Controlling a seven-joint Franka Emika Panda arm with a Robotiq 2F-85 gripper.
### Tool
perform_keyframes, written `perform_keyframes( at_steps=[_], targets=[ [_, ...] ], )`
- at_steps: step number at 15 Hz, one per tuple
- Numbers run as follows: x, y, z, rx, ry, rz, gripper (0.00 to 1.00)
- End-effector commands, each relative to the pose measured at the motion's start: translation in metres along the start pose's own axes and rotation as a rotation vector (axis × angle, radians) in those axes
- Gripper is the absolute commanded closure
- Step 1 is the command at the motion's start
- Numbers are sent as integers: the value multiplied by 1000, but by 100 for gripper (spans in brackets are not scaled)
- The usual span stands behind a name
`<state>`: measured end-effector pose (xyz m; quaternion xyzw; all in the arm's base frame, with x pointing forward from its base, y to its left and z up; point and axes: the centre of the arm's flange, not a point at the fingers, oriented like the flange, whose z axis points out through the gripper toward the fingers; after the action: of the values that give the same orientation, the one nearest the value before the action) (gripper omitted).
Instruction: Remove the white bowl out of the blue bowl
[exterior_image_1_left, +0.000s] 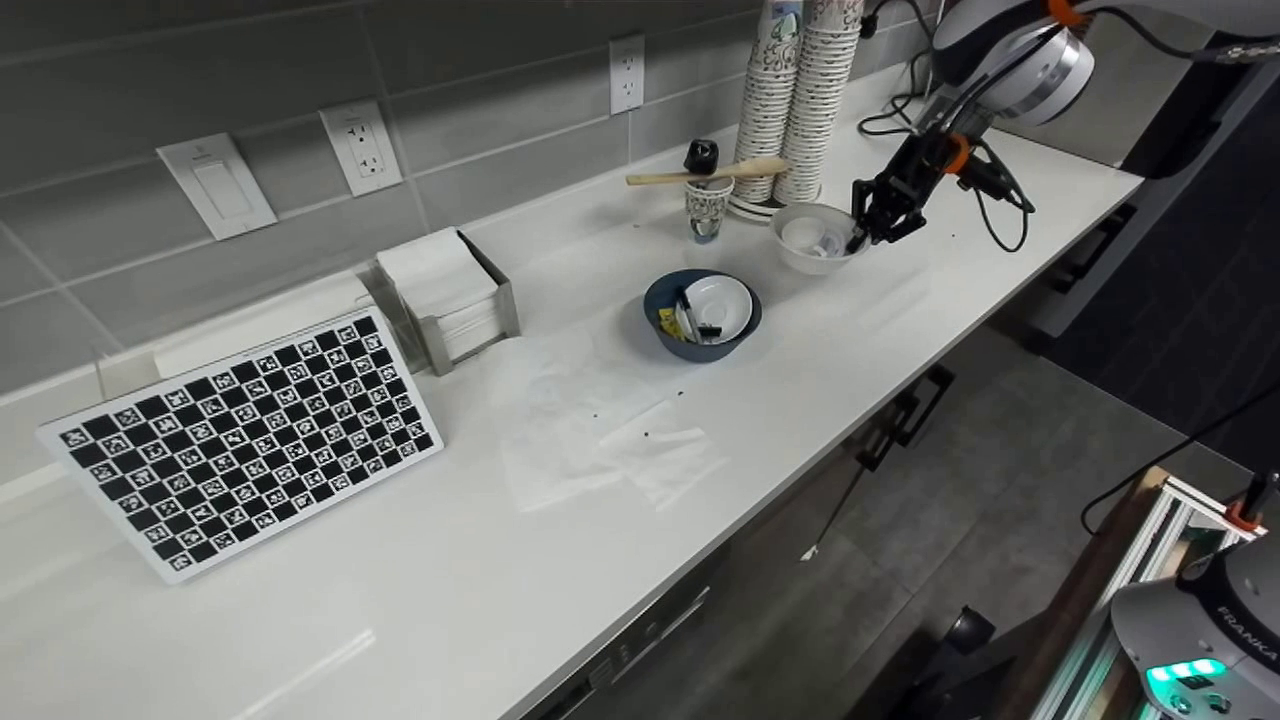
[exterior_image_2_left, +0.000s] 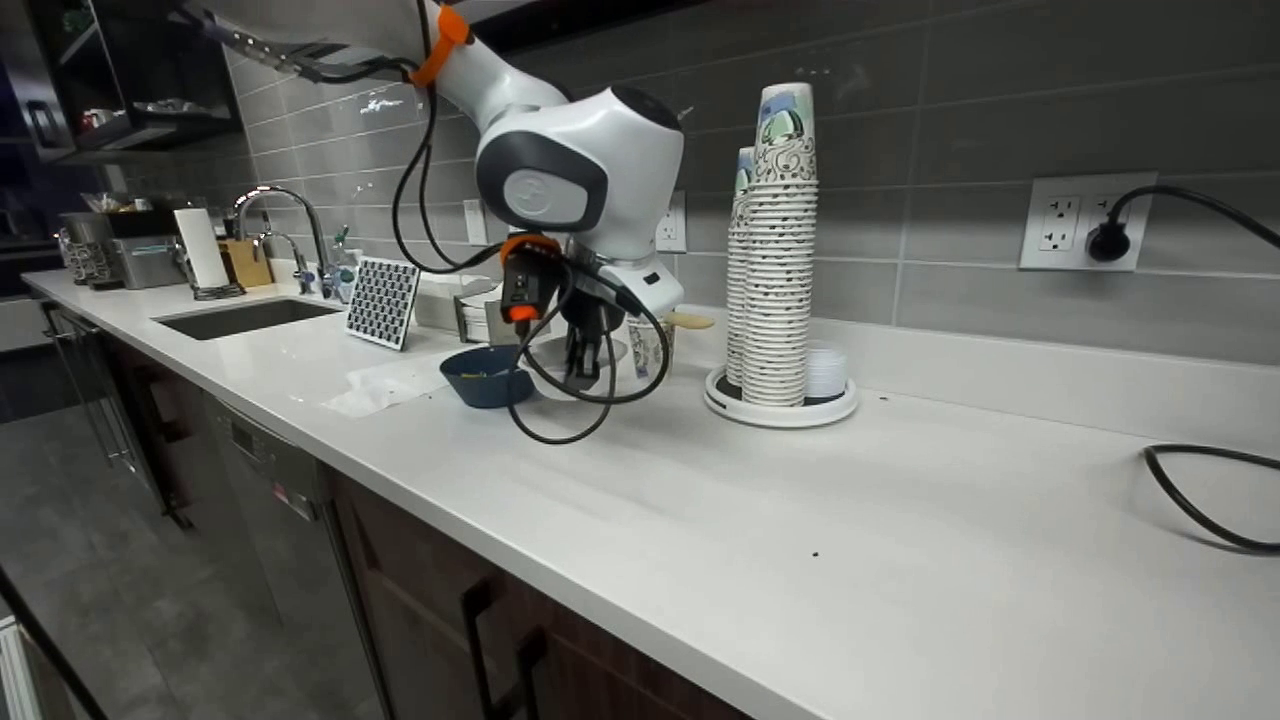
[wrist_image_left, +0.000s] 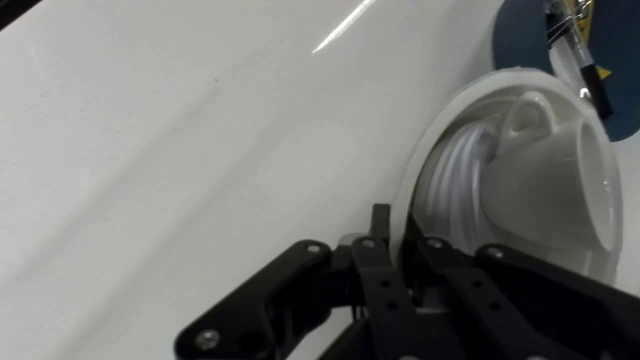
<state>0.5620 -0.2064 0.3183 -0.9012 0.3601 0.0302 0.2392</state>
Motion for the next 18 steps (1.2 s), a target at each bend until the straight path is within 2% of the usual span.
perform_keyframes(
  at_steps=[1,8,9,10,14,18],
  targets=[
    [0,20,18,28,26,41,98],
    [9,43,44,80,51,151,98],
    [8,41,44,79,54,157,87],
    [7,39,44,76,60,159,68],
    [-8,23,19,-34,132,165,41],
    [-44,-1,-33,-152,311,166,14]
  ],
)
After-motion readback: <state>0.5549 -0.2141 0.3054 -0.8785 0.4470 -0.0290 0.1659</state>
